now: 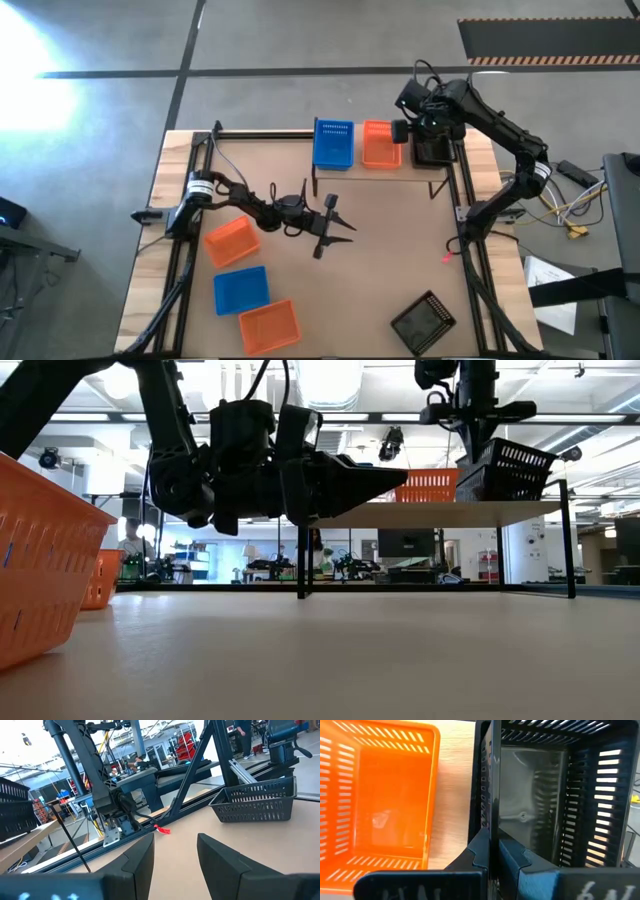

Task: Stack baskets on shelf by color
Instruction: Stack the top black bin on top of the other black bin on the shelf, then stack the bottom orange bin on top of the other orange bin on the shelf

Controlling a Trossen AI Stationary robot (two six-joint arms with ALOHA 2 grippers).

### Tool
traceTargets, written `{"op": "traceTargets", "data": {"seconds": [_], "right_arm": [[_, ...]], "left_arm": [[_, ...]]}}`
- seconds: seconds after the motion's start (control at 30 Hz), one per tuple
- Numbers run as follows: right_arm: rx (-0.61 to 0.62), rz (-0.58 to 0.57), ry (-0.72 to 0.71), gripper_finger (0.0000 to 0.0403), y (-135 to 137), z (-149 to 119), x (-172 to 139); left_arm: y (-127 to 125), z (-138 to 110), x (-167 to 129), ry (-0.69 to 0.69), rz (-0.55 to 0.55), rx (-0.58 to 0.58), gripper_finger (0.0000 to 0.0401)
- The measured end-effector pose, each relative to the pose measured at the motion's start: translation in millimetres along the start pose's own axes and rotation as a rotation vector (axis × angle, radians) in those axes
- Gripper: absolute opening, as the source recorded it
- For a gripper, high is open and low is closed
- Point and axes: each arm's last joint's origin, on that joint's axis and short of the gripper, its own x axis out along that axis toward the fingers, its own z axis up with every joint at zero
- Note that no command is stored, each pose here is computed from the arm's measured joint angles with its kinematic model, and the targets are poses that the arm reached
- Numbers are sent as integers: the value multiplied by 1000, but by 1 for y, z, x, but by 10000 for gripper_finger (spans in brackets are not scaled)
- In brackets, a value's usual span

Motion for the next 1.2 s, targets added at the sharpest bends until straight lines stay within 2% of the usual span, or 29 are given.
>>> {"op": "traceTargets", "data": {"seconds": [0.17, 0.37, 0.53, 0.77, 1.0, 1.07, 1.2], "right_arm": [[-15, -10, 5, 20, 0, -1, 2], [-57, -17, -22, 83, -1, 1, -1], [-126, 21, -74, 131, -2, 4, -16], [-383, 89, -121, 150, 6, -4, -36], [-793, 230, -47, 140, 22, -40, -43], [-869, 217, -63, 139, 22, -51, -44], [-905, 136, -116, 141, 11, -64, -43]], "left_arm": [[0, 0, 0, 3, -1, -1, 134], [0, -1, -1, 5, -2, -2, 134], [0, -1, -1, 5, -2, -2, 134], [0, 0, -1, 3, -1, -1, 134], [2, -1, -1, 6, 5, -51, 134], [3, -1, -2, 6, 7, -51, 134], [3, -1, -2, 7, 7, -51, 134]]}}
